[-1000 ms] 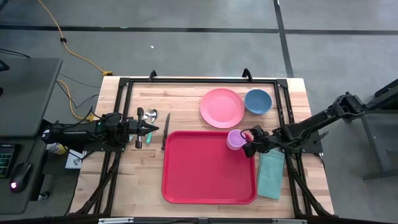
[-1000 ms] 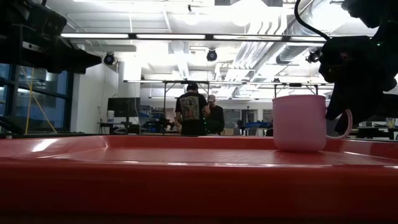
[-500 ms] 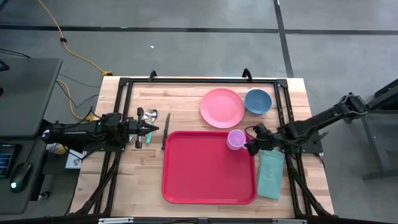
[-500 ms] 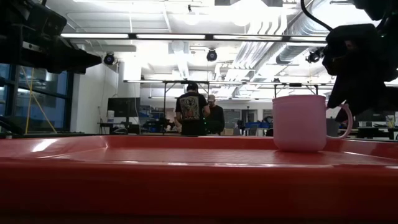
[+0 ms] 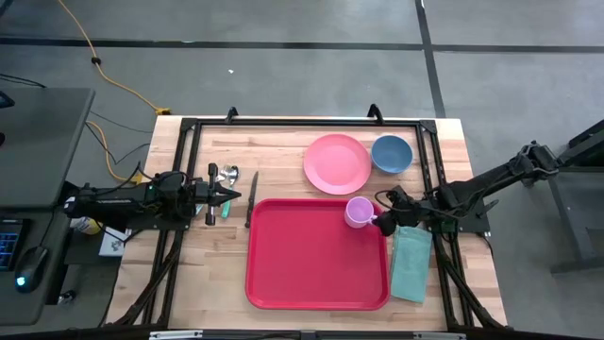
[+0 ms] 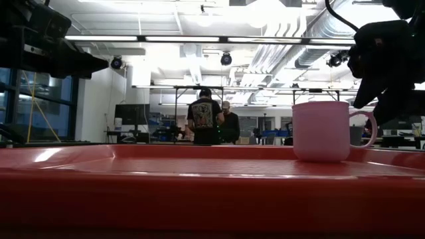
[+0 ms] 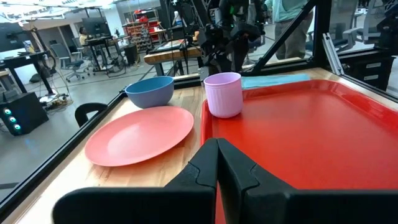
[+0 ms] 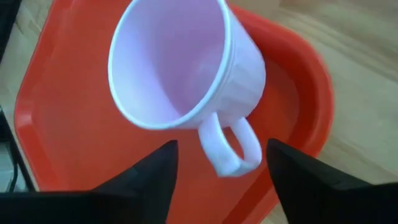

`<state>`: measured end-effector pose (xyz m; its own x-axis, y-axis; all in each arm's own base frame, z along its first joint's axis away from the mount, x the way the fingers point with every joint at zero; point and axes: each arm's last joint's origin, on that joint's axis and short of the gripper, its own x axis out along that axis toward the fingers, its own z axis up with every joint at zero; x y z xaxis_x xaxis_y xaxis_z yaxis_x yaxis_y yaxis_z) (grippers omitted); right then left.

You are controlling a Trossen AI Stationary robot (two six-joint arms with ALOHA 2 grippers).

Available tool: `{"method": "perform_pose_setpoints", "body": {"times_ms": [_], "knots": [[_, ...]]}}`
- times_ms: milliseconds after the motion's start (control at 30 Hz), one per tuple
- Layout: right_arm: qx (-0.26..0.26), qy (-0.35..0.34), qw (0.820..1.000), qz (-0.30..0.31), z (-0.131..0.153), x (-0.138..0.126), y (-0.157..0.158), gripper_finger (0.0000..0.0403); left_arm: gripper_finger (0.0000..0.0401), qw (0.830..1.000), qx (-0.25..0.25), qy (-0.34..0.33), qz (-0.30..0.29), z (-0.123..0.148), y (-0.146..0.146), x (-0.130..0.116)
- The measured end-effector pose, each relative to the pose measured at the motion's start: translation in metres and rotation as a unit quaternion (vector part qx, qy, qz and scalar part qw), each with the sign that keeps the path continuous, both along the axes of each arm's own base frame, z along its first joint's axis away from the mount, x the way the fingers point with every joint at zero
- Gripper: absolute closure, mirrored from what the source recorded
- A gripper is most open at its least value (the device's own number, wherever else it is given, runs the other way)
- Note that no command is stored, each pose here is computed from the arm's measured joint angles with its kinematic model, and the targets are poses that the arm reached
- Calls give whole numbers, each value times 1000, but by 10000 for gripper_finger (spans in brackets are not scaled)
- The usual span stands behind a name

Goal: Set up tray
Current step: Put the pink plate into the pink serving tray

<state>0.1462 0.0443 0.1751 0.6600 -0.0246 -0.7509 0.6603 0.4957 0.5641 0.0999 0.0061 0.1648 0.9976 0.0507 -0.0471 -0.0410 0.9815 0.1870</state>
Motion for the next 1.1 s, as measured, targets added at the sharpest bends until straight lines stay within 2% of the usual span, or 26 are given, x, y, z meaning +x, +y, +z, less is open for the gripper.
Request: {"method": "perform_pose_setpoints", "body": {"times_ms": [100, 200, 433, 600, 733, 933, 1033, 1100], "knots": [[17, -11, 1000, 17, 1, 2, 2, 143, 364, 1000, -1, 0, 0, 0, 0, 0], [16, -2, 1000, 20, 0, 1, 1, 132, 364, 1000, -1, 0, 0, 0, 0, 0], [17, 47, 998, 31, -4, -9, -1, 132, 364, 1000, -1, 0, 0, 0, 0, 0], [-2, 92, 996, 0, -7, -22, -8, 131, 364, 1000, -2, 0, 0, 0, 0, 0], [-16, 63, 998, -8, -1, -24, -13, 131, 364, 1000, -16, -1, 1, 0, 0, 0], [-32, -4, 999, 1, 23, -30, -21, 132, 364, 999, -33, -5, 1, 1, 0, 0], [-64, -40, 997, -17, 37, -34, -28, 131, 364, 999, -33, -5, 1, 1, 0, 0], [-106, -71, 991, -40, 46, -36, -33, 130, 364, 999, -34, -5, 1, 1, 0, 0]]}}
